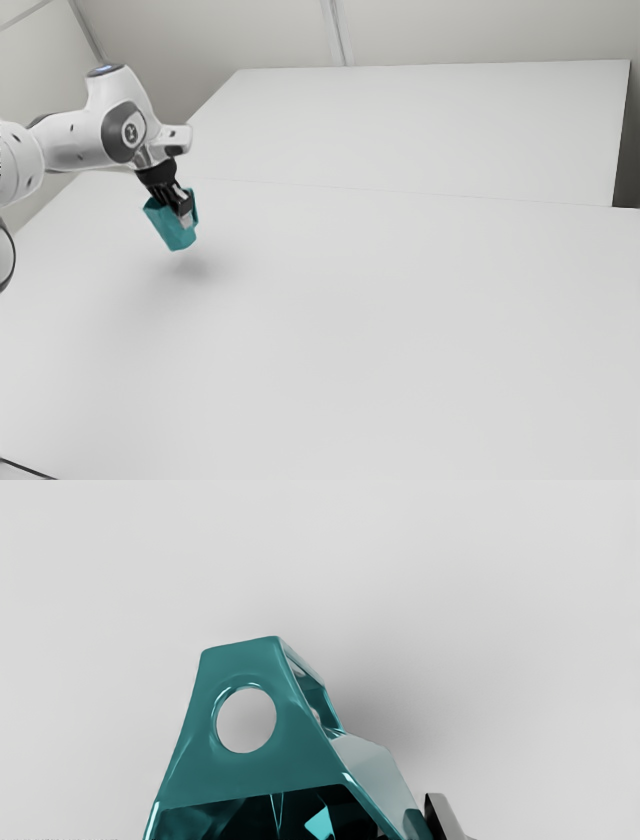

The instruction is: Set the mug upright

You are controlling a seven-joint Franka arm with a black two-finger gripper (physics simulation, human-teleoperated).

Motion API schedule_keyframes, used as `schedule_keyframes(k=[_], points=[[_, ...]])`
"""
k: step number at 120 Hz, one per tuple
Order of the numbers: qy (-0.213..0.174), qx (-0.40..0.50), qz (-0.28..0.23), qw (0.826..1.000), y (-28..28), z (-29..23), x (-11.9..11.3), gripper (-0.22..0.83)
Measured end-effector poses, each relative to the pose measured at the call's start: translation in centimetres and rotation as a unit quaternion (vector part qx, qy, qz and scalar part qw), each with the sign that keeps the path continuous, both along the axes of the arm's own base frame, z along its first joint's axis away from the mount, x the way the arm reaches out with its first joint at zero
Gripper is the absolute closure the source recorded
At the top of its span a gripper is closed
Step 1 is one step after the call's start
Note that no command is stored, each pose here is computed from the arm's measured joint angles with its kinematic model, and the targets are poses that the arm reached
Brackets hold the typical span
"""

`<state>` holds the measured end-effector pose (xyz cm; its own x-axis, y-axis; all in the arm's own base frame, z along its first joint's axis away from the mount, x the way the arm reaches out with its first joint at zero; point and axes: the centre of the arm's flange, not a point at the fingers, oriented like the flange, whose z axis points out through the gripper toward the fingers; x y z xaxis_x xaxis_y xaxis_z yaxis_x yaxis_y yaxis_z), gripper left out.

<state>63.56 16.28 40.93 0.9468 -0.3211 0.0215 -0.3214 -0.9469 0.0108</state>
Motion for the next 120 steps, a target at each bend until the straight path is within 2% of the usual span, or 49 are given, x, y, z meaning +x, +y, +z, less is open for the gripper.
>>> schedule_keyframes(k=[55,79,120], points=[[-0.002,0.033,-0.002,0.999,-14.8,-3.0,-1.3,0.78],[-0.018,0.052,-0.008,0.998,-18.4,-4.1,-1.3,0.78],[-0.032,0.065,0.007,0.997,-20.0,-6.6,0.5,0.78]])
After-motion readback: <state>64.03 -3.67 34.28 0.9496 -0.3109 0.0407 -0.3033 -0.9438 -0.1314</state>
